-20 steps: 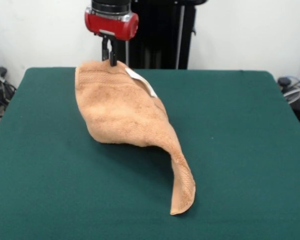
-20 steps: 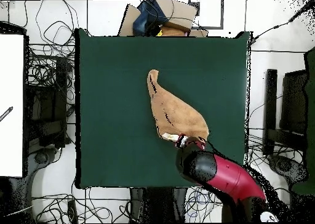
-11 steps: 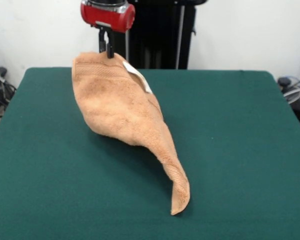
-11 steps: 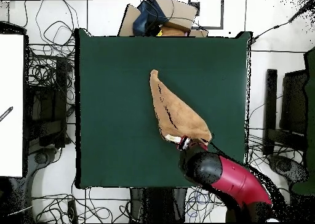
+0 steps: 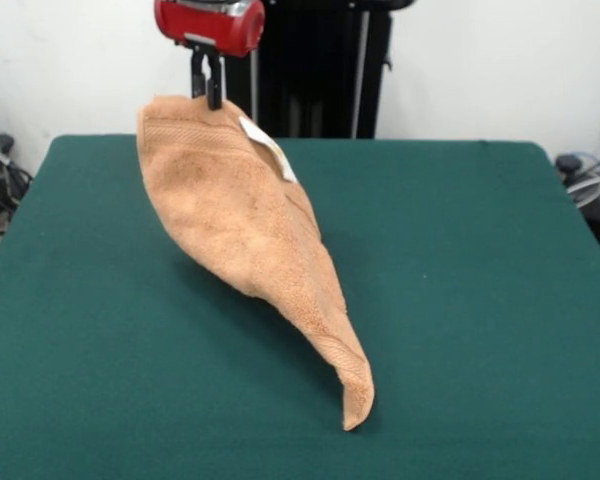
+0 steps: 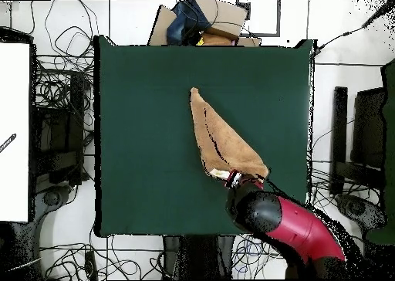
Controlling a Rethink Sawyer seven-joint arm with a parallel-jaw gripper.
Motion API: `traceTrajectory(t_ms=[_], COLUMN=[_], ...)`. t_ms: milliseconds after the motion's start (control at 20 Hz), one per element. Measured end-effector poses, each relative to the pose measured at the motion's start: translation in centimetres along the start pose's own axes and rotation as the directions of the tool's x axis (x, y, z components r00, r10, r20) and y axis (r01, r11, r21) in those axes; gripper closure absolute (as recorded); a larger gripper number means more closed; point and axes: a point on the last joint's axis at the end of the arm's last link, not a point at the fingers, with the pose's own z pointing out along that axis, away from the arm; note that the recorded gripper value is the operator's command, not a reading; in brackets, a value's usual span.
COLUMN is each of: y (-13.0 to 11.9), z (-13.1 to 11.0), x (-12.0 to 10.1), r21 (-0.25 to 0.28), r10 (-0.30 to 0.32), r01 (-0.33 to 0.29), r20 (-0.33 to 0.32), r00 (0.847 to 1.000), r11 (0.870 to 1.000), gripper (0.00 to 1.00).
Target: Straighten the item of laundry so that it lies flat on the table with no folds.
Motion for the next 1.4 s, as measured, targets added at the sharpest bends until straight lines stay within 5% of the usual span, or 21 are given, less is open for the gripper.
traceTrajectory(t_ms=[1400], y=[0.19], z=[-0.08], x=[-0.29], r21=[-0.019], r10=[-0.001], r01=[0.001], r20=[-0.013], r00=[1.000], r11=[1.000], gripper=[1.00])
